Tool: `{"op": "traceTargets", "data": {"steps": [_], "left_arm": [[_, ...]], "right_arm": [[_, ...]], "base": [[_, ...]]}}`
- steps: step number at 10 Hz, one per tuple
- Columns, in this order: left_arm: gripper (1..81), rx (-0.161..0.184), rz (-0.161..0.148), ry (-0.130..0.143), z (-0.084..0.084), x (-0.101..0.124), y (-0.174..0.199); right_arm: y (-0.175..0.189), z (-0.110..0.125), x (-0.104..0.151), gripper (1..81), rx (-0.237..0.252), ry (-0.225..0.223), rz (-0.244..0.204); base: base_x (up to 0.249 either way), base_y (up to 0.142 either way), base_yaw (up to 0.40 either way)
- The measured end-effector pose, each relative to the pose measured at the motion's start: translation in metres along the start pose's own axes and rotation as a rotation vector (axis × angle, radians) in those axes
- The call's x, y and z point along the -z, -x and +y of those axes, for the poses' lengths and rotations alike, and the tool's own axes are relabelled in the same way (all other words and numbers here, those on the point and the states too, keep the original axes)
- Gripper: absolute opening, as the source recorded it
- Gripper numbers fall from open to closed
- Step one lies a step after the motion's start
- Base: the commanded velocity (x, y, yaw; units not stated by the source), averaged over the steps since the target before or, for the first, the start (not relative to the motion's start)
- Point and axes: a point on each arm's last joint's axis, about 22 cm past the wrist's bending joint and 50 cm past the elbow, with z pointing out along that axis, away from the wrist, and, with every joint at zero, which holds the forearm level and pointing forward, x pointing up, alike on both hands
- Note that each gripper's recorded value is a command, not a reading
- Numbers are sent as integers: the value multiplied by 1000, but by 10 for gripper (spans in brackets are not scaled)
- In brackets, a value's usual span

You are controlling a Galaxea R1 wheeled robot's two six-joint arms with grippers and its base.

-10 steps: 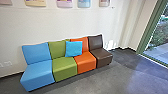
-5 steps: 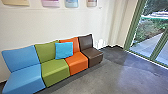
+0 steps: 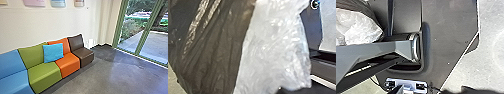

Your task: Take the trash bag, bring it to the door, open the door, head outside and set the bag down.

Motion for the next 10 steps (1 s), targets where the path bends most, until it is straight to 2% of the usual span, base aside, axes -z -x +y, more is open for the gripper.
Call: {"op": "traceTargets", "data": {"steps": [8, 10], "left_arm": [[10, -1, 0, 0, 0, 0, 0], [10, -7, 17, -1, 0, 2, -8]], "right_arm": [[0, 0, 0, 811, 0, 0, 0], [-5, 0, 0, 811, 5, 0, 13]], "base": [[0, 0, -309], [0, 0, -312]]}}
